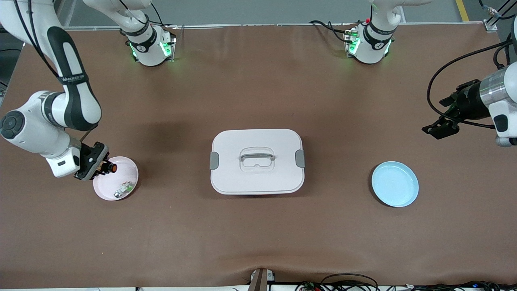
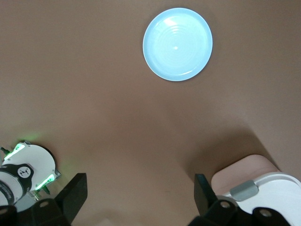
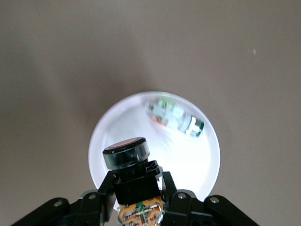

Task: Transfer orange switch to right arm and place
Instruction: 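Carry the switch to the pink plate while the left arm withdraws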

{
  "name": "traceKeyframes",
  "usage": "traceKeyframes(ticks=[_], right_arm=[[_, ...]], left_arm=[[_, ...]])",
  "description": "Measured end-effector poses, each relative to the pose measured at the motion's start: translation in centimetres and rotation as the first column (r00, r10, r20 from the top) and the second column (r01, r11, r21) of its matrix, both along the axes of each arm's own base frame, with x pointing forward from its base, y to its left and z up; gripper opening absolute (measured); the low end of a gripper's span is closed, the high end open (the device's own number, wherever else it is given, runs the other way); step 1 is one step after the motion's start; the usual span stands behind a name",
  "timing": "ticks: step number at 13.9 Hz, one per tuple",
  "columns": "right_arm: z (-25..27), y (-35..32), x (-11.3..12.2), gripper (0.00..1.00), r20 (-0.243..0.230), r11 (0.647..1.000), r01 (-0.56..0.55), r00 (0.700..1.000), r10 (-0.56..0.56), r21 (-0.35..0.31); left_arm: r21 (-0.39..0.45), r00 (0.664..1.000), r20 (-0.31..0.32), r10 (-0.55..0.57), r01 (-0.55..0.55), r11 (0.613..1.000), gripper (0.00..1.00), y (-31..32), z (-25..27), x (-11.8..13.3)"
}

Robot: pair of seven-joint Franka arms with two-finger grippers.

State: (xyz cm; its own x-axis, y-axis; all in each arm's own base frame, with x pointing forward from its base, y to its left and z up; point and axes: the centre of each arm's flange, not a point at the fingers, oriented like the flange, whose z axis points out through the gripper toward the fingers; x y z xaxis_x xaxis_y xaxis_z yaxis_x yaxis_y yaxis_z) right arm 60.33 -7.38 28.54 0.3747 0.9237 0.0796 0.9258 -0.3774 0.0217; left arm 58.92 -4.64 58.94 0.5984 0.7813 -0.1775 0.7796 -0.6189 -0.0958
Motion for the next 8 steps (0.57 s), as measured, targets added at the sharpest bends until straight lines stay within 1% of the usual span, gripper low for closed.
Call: traceKeyframes(ticks=[2, 5, 6, 7, 8], right_arm=[[-1.6, -1.3, -0.2, 0.44, -0.012, 1.000, 0.004, 1.000, -0.004, -0.002], [-3.7, -1.8, -0.6, 0.44, 0.011, 1.000, 0.010, 1.000, -0.010, -0.015], [-4.6, -1.8, -0.9, 0.44, 0.010, 1.000, 0.015, 1.000, -0.015, -0.014], [-5.4, -1.8, -1.2, 0.44, 0.005, 1.000, 0.023, 1.000, -0.023, -0.007], [-6.1, -2.0, -1.5, 0.44, -0.002, 0.999, 0.029, 1.000, -0.029, 0.017]], left_arm=[[-0.006, 0.999, 0.003, -0.044, 0.044, 0.999, 1.00, 2.9, -0.2, -0.1], [-0.016, 0.992, 0.002, -0.125, 0.125, 0.992, 1.00, 7.8, -0.6, -0.5], [-0.013, 0.987, 0.000, -0.160, 0.160, 0.987, 1.00, 9.1, -0.8, -0.7], [-0.005, 0.981, -0.005, -0.196, 0.196, 0.981, 1.00, 10.0, -1.0, -0.9], [0.005, 0.972, -0.015, -0.235, 0.235, 0.972, 1.00, 11.0, -1.3, -1.1]])
